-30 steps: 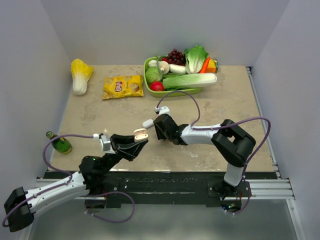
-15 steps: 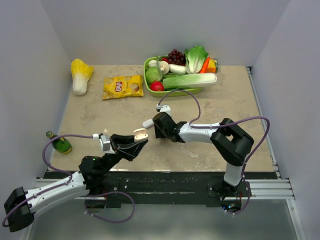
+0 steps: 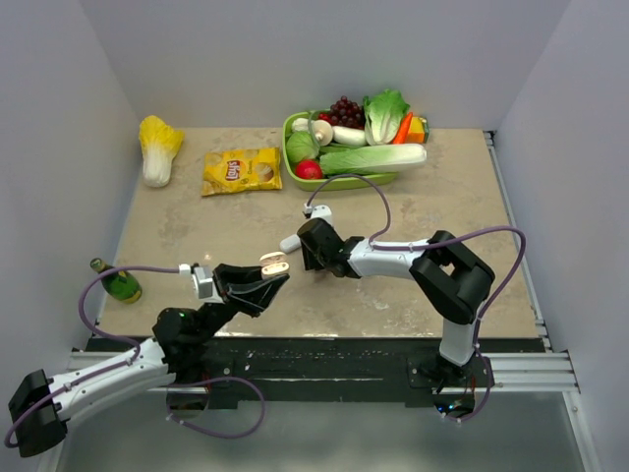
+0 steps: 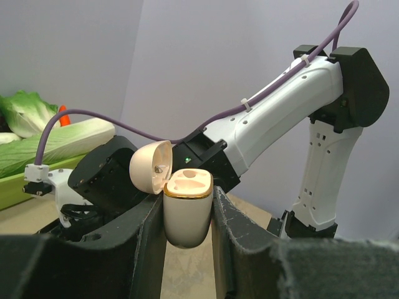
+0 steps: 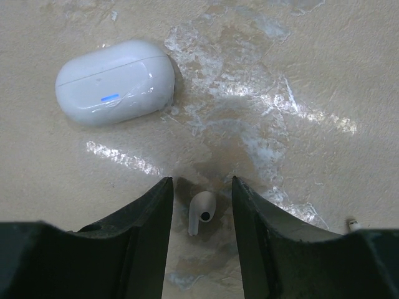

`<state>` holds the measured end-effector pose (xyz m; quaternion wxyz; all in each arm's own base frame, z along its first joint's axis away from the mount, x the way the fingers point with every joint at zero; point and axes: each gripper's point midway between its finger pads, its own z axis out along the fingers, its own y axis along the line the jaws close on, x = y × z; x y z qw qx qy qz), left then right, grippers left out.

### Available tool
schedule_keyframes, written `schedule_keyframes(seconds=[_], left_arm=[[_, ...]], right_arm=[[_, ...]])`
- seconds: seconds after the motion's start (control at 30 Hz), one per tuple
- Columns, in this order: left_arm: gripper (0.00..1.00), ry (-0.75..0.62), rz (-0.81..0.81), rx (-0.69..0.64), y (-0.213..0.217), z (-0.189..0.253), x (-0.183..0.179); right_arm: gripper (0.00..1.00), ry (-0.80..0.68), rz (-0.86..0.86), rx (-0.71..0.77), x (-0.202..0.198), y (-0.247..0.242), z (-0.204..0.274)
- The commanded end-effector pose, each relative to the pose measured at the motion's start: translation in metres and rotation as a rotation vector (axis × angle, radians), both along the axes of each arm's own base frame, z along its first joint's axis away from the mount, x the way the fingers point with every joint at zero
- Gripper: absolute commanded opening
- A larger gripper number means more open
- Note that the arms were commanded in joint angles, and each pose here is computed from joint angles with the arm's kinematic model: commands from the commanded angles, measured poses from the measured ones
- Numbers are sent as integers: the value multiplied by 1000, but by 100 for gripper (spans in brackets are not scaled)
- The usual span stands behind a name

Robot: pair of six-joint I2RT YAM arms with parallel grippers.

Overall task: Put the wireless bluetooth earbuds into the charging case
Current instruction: Pick up the earbud from the center of the board.

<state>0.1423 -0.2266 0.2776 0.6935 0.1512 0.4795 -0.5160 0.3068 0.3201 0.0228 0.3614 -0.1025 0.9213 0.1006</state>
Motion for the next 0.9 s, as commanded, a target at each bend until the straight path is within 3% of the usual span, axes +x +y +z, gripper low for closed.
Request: schedule_keyframes(seconds=[0.0,0.87], left_arm=[[0,88,-8,100,0,-75,-2],[0,100,-18,101,-3,-76,-2]], right_arm=[[46,5,52,-94,-7,-17,-8],[41,-16,149,-177,-19,-8,-13]])
